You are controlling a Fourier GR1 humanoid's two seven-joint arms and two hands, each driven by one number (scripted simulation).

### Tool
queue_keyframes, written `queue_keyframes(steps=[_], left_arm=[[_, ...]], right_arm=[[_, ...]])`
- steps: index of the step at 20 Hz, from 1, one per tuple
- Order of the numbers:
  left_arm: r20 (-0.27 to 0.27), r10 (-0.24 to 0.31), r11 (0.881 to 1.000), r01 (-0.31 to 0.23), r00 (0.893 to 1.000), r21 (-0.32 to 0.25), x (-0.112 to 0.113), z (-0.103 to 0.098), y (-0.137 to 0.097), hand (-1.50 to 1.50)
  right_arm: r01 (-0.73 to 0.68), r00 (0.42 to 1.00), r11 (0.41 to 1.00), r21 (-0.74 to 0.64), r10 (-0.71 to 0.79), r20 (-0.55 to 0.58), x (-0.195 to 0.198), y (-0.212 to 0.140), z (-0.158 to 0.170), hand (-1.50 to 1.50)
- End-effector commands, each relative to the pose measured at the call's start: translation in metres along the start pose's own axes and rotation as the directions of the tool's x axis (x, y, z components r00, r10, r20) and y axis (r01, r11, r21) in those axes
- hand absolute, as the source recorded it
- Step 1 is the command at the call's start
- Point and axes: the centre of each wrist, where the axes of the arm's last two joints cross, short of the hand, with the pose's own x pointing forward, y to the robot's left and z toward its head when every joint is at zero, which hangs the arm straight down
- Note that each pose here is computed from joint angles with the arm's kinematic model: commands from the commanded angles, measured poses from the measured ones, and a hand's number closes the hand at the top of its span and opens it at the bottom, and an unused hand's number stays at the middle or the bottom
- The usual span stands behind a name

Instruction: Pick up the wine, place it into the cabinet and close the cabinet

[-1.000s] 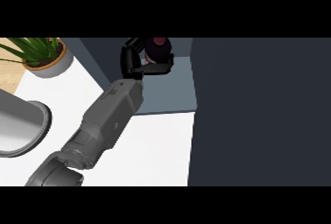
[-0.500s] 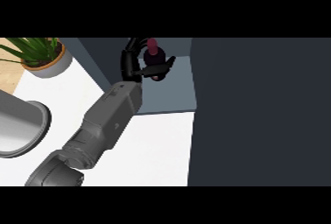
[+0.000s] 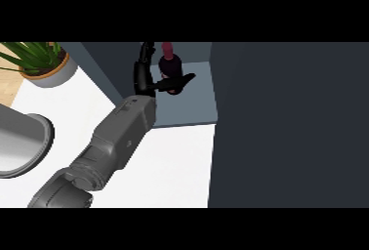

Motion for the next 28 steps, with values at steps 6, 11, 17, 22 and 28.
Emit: queue_keyframes(steps=[6,11,17,22,28], left_arm=[[-0.004,0.003,0.999,-0.003,1.000,0.041,-0.018,0.010,0.014,-1.50],[0.021,0.006,1.000,-0.007,1.000,0.024,-0.018,0.008,0.017,-1.50],[0.040,0.049,0.999,-0.048,0.998,-0.013,-0.015,0.007,0.014,-1.50],[0.044,0.064,0.996,-0.061,0.997,-0.067,-0.011,0.007,0.007,-1.50],[0.046,0.097,0.991,-0.093,0.994,-0.091,-0.017,0.012,0.009,-1.50]], right_arm=[[0.035,0.998,0.999,0.028,-0.036,0.045,0.018,0.002,0.004,-1.50],[0.020,1.000,0.999,0.035,-0.020,0.021,0.011,0.005,0.009,-1.50],[0.031,0.999,0.999,0.023,-0.031,0.014,0.004,0.006,0.008,-1.50],[0.029,0.999,0.999,0.037,-0.030,0.020,0.009,0.001,0.002,-1.50],[0.056,0.998,0.998,0.042,-0.056,0.009,0.004,0.008,-0.003,-1.50]])
